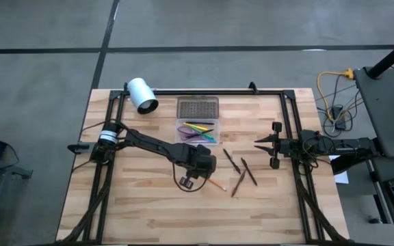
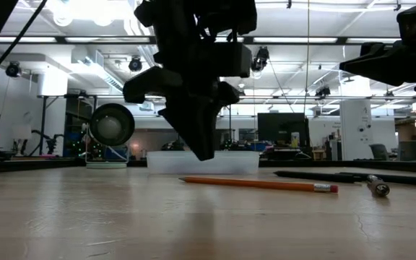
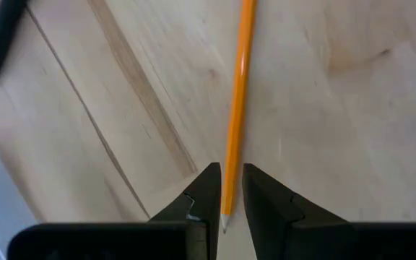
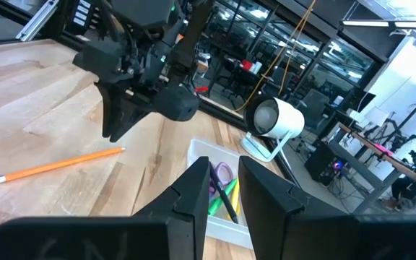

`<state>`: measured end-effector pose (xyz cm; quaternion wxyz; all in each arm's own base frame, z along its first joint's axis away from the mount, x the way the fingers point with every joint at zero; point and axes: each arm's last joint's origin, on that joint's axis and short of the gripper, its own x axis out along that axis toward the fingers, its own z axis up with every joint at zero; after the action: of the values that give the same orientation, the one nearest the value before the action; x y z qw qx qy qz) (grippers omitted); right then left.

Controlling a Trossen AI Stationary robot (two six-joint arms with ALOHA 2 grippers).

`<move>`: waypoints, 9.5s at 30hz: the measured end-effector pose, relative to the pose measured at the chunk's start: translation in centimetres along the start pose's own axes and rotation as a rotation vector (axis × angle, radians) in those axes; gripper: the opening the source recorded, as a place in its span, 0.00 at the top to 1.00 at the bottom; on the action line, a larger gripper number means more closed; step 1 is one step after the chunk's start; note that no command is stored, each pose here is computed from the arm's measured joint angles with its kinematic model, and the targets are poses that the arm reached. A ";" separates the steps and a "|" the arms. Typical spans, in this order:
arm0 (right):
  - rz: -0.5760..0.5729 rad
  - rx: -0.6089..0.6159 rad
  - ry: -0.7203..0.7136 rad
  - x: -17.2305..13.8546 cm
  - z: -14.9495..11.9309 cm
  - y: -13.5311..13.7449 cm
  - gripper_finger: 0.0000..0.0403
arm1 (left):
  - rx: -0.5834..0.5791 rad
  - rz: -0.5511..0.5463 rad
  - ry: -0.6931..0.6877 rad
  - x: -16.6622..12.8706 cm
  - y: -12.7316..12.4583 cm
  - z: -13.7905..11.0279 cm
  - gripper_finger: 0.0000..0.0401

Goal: Pick & place school supplies into a supply box
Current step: Put the orange pencil into the supply box

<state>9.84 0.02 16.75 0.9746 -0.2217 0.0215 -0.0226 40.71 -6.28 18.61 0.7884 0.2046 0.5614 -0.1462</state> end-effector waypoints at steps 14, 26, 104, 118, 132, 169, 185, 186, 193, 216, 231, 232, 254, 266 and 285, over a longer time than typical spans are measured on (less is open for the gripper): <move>0.000 0.000 0.000 0.0 0.0 0.0 0.83 | 0.010 -0.031 0.062 2.7 0.2 -0.6 0.89; -0.001 0.000 -0.001 0.0 0.0 0.0 0.83 | 0.010 -0.099 0.048 2.5 0.1 -0.5 0.98; 0.000 0.000 0.000 0.0 0.0 0.0 0.83 | -0.045 -0.039 0.235 0.9 1.2 -1.9 0.79; 0.000 0.000 0.000 0.0 0.0 0.0 0.83 | -0.060 -0.089 0.173 1.6 2.1 -2.3 0.79; 0.000 0.000 0.000 0.0 0.0 0.0 0.83 | -0.062 -0.092 0.137 2.1 2.0 -2.3 0.79; 0.000 0.000 0.000 0.0 0.0 0.0 0.83 | -0.041 -0.131 0.131 3.2 1.6 -3.0 1.00; -0.001 0.000 -0.001 0.0 0.0 0.0 0.83 | -0.021 0.027 0.119 0.5 2.0 -2.0 1.00; -0.001 0.000 -0.001 0.0 0.0 0.0 0.83 | -0.019 0.034 0.119 0.4 2.0 -1.9 1.00; -0.001 0.000 -0.001 0.0 0.0 0.0 0.83 | -0.023 0.133 0.105 -0.8 2.0 -1.2 1.00; 0.000 0.000 0.000 0.0 0.0 0.0 0.83 | -0.188 0.471 0.161 -2.6 3.2 -1.5 1.00; -0.001 0.000 -0.001 0.0 0.0 0.0 0.83 | -0.467 0.571 0.181 -4.4 3.5 -5.5 1.00; 0.000 0.000 -0.001 0.0 0.0 0.0 0.83 | -0.492 0.572 0.180 -4.3 3.4 -5.7 1.00; -0.001 0.000 -0.001 0.0 0.0 0.0 0.83 | -0.874 0.593 0.167 -2.9 4.5 -8.2 1.00; 0.000 0.000 -0.001 0.0 0.0 0.0 0.83 | -0.894 0.546 0.194 -2.8 4.2 -8.5 1.00; 0.000 0.000 0.000 0.0 0.0 0.0 0.83 | -0.892 0.530 0.202 -2.8 4.1 -8.5 0.97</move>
<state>9.84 0.02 16.76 0.9746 -0.2217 0.0213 -0.0226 34.67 1.47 19.51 0.7507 -0.0027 0.5712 0.3318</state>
